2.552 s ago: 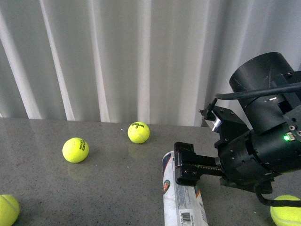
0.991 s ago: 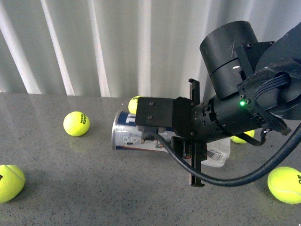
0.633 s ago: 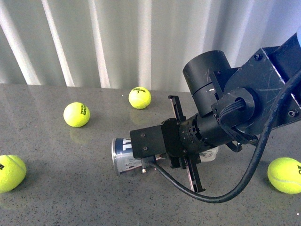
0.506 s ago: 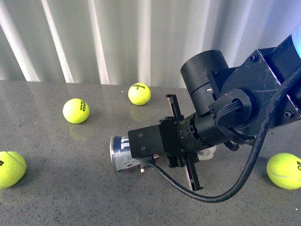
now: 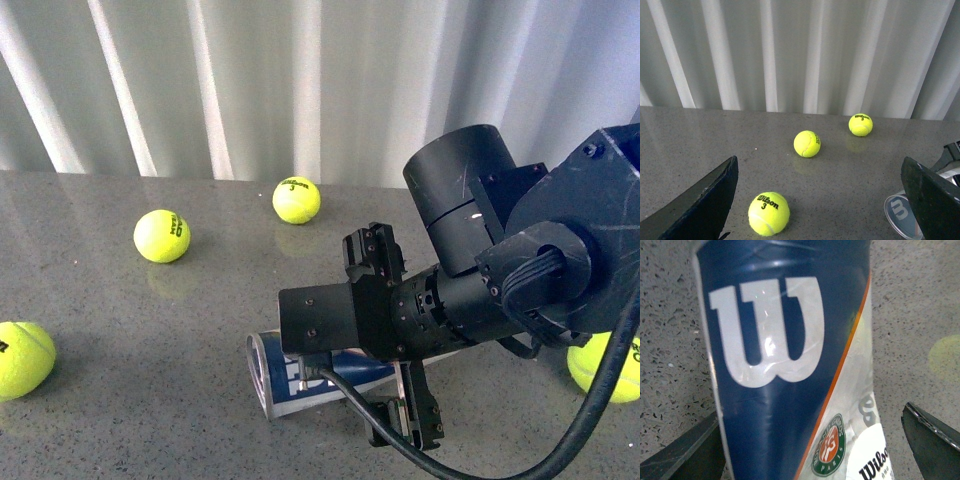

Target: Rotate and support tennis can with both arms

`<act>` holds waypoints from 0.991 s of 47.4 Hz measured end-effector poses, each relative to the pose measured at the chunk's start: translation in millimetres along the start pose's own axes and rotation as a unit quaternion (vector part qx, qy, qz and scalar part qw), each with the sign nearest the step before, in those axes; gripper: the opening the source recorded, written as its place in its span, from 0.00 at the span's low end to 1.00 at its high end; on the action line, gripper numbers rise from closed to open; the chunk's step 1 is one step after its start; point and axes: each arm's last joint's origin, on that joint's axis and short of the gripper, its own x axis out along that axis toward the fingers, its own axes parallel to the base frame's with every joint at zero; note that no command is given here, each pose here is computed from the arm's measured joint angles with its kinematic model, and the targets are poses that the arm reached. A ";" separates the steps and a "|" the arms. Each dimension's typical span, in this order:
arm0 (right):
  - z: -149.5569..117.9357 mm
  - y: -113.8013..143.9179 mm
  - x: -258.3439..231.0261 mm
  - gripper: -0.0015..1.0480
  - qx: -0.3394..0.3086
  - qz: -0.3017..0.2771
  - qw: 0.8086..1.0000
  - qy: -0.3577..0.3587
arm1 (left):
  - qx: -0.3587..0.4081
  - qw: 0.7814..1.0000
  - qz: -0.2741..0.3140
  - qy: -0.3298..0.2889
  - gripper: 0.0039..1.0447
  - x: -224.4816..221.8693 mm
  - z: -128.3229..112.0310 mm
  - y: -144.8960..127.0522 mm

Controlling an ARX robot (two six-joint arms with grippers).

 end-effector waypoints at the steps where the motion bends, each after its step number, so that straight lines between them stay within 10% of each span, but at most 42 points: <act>1: 1.4 -0.7 -2.2 0.93 0.003 -0.002 1.000 -0.004 | 0.000 1.000 0.000 0.000 0.94 0.0 0.0 0.0; 16: 24.5 -11.6 -46.2 0.93 0.094 -0.045 0.992 -0.067 | 0.000 1.000 0.000 0.000 0.94 0.0 0.0 0.0; 22: 39.8 -22.4 -85.7 0.93 0.223 -0.111 0.961 -0.118 | 0.000 1.000 0.000 0.000 0.94 0.0 0.0 0.0; 28: 39.2 -26.6 -121.4 0.93 0.377 -0.198 0.898 -0.113 | 0.000 1.000 0.000 0.000 0.94 0.0 0.0 0.0; 37: -1.6 6.9 -171.5 0.93 0.658 -0.354 0.664 -0.006 | 0.000 1.000 0.001 0.000 0.94 0.0 0.0 0.0; 47: -7.0 15.1 -169.6 0.82 0.629 -0.435 0.640 -0.069 | 0.000 1.000 0.000 0.000 0.94 0.0 0.0 0.0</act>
